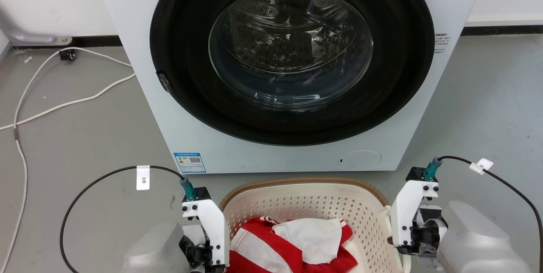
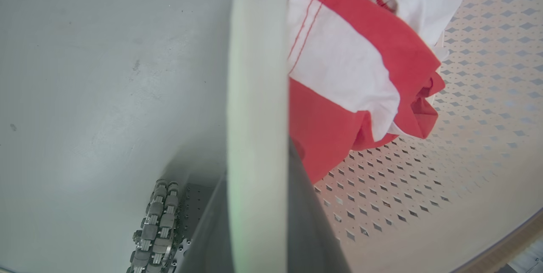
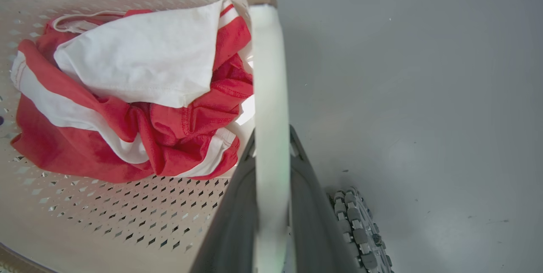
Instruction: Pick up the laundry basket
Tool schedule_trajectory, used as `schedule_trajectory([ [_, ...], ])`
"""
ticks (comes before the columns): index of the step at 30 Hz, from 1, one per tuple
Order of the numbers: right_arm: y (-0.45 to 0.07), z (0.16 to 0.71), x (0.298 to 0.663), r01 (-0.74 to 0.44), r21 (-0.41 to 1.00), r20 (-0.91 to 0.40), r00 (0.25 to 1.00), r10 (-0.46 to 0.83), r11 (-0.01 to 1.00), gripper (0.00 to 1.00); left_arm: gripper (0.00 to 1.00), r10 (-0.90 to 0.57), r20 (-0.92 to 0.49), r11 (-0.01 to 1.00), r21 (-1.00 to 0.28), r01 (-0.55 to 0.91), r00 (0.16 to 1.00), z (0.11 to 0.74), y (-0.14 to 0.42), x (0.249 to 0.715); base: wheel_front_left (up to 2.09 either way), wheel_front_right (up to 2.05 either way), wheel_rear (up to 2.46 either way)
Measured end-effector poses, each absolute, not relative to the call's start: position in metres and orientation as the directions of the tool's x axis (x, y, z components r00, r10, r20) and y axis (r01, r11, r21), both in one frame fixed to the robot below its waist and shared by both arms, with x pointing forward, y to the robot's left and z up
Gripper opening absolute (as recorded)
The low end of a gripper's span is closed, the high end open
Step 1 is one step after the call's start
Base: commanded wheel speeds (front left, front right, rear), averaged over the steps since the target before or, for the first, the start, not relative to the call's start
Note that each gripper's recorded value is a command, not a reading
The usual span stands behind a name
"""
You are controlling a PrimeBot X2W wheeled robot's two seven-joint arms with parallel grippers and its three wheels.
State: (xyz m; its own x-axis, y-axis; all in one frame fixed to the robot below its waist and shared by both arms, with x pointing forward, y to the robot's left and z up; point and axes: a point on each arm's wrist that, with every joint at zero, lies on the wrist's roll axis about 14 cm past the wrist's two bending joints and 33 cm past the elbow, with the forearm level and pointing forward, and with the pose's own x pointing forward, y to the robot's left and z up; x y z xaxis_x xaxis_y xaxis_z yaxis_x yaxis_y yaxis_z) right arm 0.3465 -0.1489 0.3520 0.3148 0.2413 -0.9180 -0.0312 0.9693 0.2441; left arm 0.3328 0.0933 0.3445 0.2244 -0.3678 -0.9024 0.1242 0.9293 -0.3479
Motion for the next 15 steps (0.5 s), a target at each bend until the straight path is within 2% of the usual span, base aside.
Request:
schedule_trajectory([
  [15,-0.1481,0.3519,0.3455,-0.024,0.25,-0.918,0.313,0.245,0.968,0.0,0.0,-0.368,-0.902,0.929,-0.348,0.123,0.224,0.3447,0.0935,0.3319,0.0,0.0,0.0],
])
